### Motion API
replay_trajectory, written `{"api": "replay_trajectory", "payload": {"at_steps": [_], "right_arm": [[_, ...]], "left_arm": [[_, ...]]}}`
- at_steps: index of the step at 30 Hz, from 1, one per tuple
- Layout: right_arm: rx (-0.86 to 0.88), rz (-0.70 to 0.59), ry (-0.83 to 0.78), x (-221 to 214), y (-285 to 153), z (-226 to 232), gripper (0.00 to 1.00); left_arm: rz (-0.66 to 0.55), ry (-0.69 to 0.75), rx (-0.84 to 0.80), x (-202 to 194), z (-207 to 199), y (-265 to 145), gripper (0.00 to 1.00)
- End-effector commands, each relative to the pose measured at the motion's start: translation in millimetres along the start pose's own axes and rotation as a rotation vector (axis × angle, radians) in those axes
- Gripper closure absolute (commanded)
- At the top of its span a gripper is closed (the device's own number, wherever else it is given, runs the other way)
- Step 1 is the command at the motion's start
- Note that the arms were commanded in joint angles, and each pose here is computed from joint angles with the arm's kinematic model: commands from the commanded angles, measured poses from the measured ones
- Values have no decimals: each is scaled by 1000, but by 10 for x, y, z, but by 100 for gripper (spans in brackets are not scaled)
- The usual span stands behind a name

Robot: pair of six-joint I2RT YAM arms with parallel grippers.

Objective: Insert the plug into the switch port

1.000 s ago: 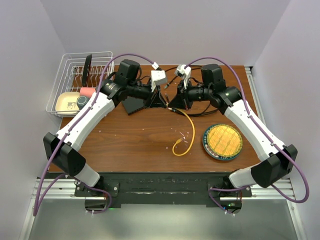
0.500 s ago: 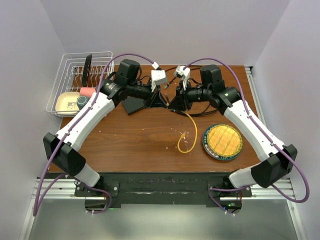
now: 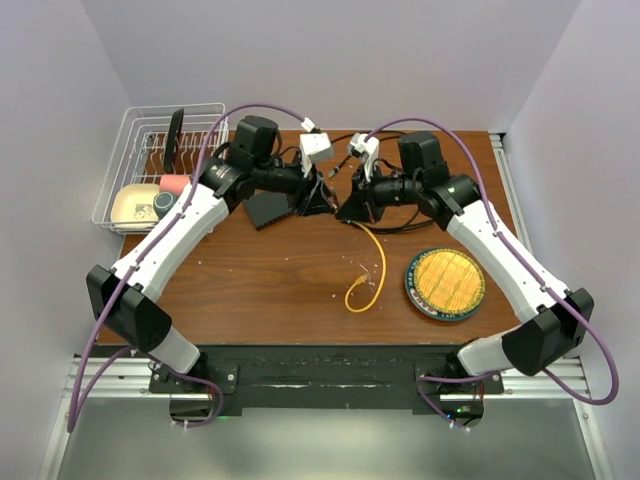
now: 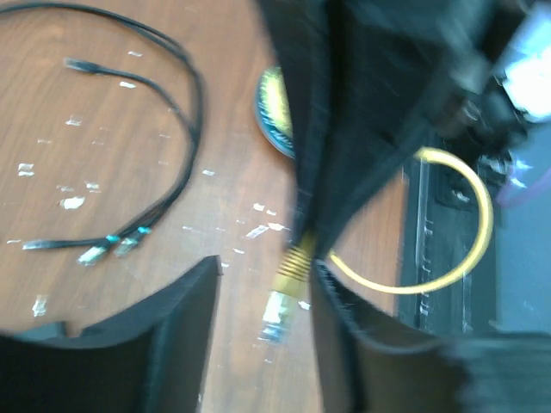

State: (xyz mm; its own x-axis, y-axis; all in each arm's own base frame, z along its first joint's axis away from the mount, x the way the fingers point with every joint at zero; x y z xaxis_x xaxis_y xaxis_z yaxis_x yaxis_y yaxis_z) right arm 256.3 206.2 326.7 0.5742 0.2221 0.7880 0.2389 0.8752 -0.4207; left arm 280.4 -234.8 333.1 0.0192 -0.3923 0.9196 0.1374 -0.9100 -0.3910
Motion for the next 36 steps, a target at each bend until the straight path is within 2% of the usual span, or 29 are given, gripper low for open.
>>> {"api": "replay_trajectory", "payload": {"at_steps": [1, 7, 9, 11, 14, 18, 22, 23, 27, 31, 36], "right_arm": [[-37, 23, 43, -59, 57, -37, 100], [-109, 31, 60, -102, 76, -124, 100], [-123, 33, 66, -124, 65, -135, 100], [-131, 33, 67, -136, 72, -151, 100], [-138, 39, 73, -164, 75, -157, 100], [-157, 35, 81, -185, 70, -171, 100], [-167, 34, 86, -208, 56, -176, 100], [-172, 35, 86, -219, 52, -179, 100], [-175, 42, 93, -266, 47, -181, 100], [-178, 44, 100, -305, 36, -178, 100], [-191, 44, 107, -347, 37, -193, 100]], "left_arm": [[-45, -37, 204, 105, 301, -101, 40], [-56, -139, 443, -84, 713, -305, 29], [-9, -205, 562, -215, 891, -305, 18], [49, -243, 667, -290, 1057, -353, 16], [136, -326, 724, -519, 1334, -269, 14], [201, -462, 730, -948, 1720, -69, 14], [220, -524, 782, -1153, 2081, -5, 15], [262, -551, 788, -1331, 2152, 77, 15], [306, -587, 816, -1537, 2368, 124, 15], [323, -657, 786, -1840, 2442, 135, 16], [402, -733, 734, -2212, 2259, 192, 18]]}}
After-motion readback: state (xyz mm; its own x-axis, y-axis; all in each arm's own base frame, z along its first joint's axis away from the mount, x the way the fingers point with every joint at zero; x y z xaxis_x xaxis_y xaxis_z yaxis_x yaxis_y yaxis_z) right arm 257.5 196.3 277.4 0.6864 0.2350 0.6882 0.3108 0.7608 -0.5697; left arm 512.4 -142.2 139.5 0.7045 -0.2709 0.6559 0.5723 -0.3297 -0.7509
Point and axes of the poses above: each gripper's point midway between its finger pads, its own y axis out along the fingers, its own z axis along the line the jaws close on, x = y × z, the point moved 8 cm from there along -y, back along the fingers, and after that the axes turned 12 degrees about y, right-handed, at the moved point
